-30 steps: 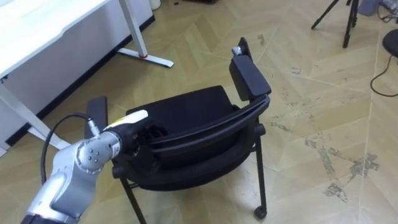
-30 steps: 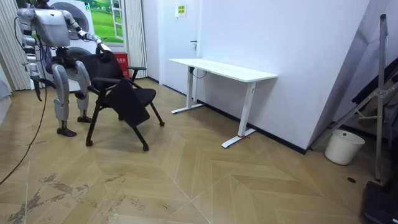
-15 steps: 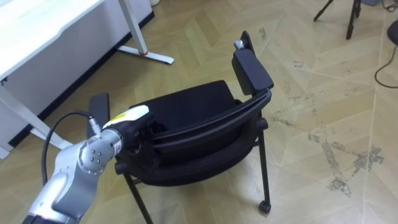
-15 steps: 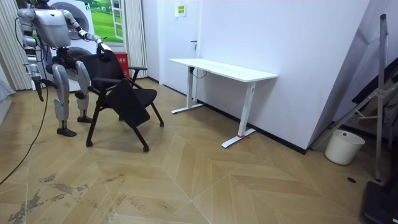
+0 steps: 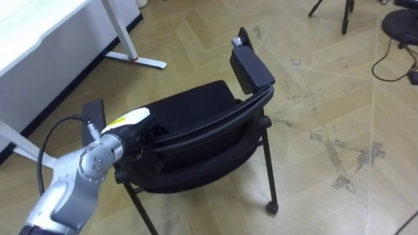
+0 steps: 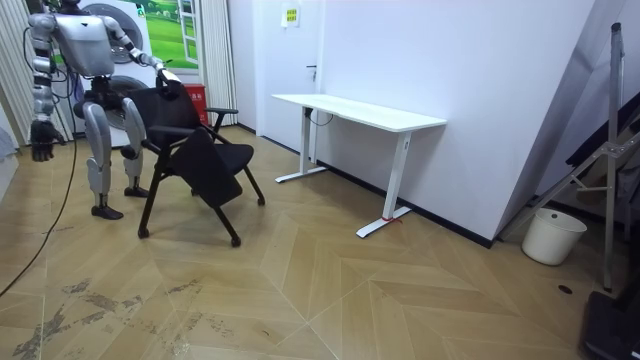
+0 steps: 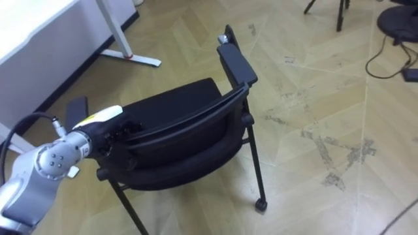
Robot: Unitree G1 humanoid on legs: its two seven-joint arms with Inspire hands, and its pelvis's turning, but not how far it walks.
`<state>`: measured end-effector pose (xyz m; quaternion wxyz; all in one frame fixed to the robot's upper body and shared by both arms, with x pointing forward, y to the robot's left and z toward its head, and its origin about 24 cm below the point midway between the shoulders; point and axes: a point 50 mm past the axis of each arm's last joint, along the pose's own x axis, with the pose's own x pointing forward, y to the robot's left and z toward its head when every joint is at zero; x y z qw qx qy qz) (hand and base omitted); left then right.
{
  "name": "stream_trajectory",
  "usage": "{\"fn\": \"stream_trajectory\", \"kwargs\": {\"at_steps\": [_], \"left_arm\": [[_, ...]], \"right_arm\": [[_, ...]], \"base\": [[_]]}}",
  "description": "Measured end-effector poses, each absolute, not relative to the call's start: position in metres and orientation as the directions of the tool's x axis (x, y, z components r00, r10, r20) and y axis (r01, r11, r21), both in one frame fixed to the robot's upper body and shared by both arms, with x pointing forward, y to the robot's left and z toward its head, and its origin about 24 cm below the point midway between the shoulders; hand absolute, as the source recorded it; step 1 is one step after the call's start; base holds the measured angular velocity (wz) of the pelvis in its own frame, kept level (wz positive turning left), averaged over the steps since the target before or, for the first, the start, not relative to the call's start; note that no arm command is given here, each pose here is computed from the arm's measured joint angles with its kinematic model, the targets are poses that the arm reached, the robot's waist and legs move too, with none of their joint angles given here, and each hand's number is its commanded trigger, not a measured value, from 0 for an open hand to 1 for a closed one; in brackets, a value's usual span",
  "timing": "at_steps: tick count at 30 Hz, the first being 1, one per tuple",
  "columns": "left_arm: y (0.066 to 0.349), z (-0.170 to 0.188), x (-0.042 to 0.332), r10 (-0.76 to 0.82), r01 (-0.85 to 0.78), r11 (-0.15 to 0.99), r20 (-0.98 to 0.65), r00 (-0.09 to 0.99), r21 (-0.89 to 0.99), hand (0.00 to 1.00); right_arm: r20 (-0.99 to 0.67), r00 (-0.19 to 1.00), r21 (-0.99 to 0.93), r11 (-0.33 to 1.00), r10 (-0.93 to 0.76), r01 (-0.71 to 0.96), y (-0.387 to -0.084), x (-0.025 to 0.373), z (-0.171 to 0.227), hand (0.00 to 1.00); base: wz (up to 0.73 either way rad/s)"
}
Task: Push chair
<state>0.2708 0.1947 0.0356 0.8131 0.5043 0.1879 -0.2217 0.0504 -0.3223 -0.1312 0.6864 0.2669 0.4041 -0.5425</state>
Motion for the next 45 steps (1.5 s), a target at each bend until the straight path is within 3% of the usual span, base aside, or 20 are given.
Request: {"fn": "stream_trajectory", "kwargs": {"at_steps": [2,5,14,20,24,30,35,41,45], "left_arm": [[0.201,0.039,0.271,-0.159,0.536,0.383,-0.518,0.841,0.753,1.00],[0.204,0.041,0.272,-0.152,0.515,0.371,-0.497,0.855,0.773,1.00],[0.206,0.047,0.273,-0.188,0.484,0.334,-0.447,0.875,0.809,1.00],[0.206,0.048,0.273,-0.180,0.469,0.312,-0.434,0.883,0.826,1.00],[0.205,0.050,0.275,-0.188,0.461,0.307,-0.422,0.887,0.833,1.00],[0.201,0.059,0.281,-0.209,0.465,0.275,-0.419,0.883,0.842,1.00],[0.197,0.064,0.285,-0.229,0.471,0.233,-0.423,0.877,0.851,1.00],[0.193,0.072,0.290,-0.254,0.480,0.180,-0.431,0.866,0.859,1.00],[0.192,0.074,0.291,-0.264,0.486,0.156,-0.438,0.859,0.860,1.00]], "right_arm": [[-0.700,0.220,0.036,0.274,-0.679,0.961,-0.342,0.094,-0.091,0.00],[-0.460,0.315,0.158,0.273,-0.830,0.949,-0.355,0.131,-0.035,0.00],[-0.164,0.242,0.278,0.191,-0.956,0.942,-0.359,0.164,0.047,0.00],[0.139,0.243,0.410,0.279,-0.960,0.868,-0.355,0.196,0.130,0.00],[0.310,0.259,0.379,0.369,-0.915,0.849,-0.343,0.214,0.164,0.00],[0.508,0.425,0.169,0.570,-0.749,0.804,-0.311,0.237,0.189,0.00],[0.593,0.668,-0.126,0.768,-0.449,0.628,-0.280,0.264,0.207,0.00],[0.499,0.865,-0.530,0.770,-0.058,0.357,-0.244,0.286,0.211,0.00],[0.359,0.923,-0.670,0.726,0.138,0.151,-0.222,0.296,0.201,0.00]], "base": [[-0.12],[-0.02],[0.00],[-0.01],[-0.03],[-0.02],[-0.03],[-0.03],[0.12]]}}
